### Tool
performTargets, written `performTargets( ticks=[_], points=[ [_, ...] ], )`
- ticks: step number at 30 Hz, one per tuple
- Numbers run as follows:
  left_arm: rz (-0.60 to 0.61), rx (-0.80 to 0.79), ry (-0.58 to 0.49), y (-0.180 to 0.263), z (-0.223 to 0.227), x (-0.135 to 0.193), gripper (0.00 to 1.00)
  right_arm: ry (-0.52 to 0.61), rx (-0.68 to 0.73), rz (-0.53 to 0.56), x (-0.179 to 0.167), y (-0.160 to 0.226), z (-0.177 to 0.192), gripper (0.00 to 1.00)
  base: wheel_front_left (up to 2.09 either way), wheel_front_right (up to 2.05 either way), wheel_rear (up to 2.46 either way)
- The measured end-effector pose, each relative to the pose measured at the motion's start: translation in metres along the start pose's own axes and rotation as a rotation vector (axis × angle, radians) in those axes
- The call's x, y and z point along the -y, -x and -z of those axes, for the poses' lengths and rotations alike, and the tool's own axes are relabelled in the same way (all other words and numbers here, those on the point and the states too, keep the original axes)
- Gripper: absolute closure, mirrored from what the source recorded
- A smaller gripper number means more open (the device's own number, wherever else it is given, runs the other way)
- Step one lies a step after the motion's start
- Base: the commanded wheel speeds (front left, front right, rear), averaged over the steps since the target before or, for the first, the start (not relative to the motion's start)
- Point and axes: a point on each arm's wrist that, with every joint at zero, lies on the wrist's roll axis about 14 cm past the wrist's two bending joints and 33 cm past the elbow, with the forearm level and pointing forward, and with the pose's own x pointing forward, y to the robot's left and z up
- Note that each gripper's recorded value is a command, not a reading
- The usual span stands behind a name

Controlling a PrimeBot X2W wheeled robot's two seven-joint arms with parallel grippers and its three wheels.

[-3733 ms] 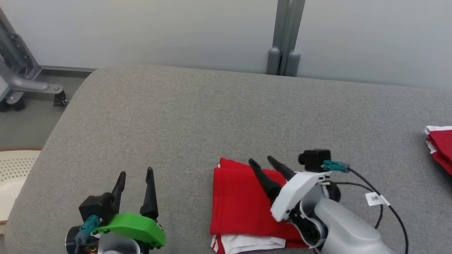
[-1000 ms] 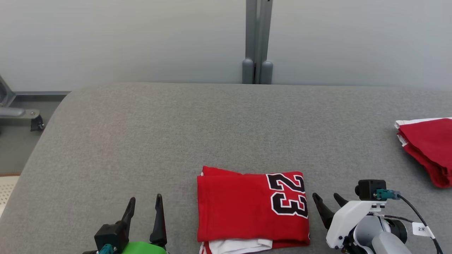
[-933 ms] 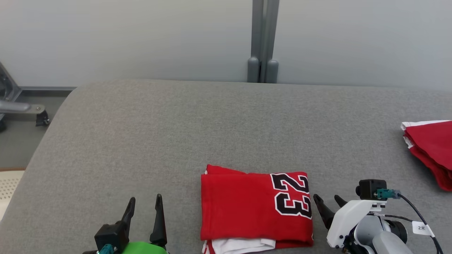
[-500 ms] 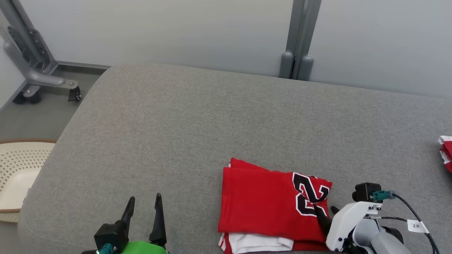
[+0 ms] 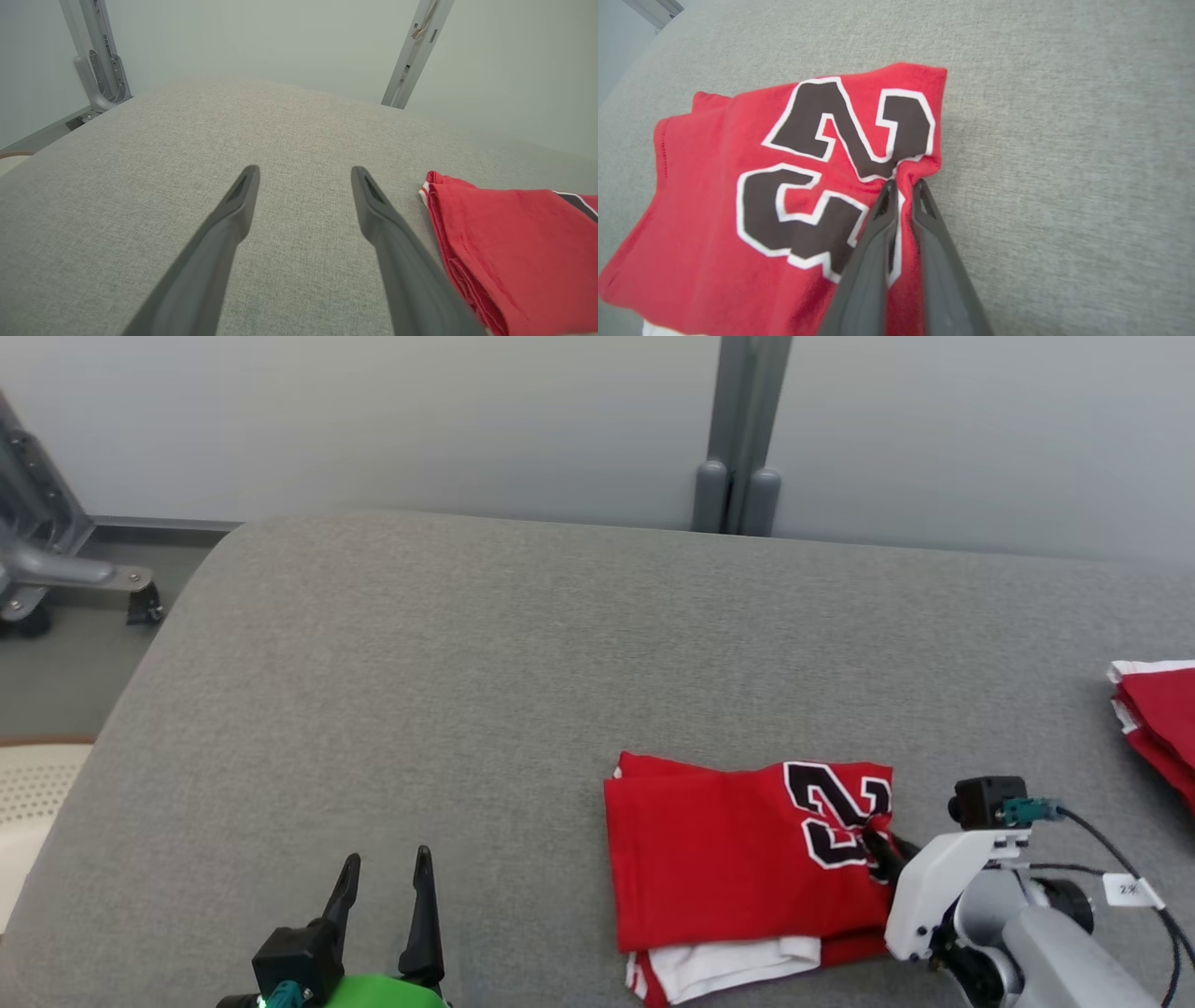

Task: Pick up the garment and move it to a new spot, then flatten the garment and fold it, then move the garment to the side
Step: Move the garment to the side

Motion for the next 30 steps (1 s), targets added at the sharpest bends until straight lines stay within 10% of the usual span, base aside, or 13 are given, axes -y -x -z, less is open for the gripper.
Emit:
performTargets(
  ticks=[21, 30],
  points=[
    [0.544, -0.082, -0.024, -0.055, 0.026, 0.184, 0.0, -0.048, 0.202, 0.472, 0.168, 0.148, -0.04, 1.0, 0.0, 0.0, 0.0],
    [0.52, -0.132, -0.019, -0.061, 0.044, 0.177, 0.0, -0.005, 0.204, 0.513, 0.183, 0.146, -0.055, 1.0, 0.0, 0.0, 0.0]
  ],
)
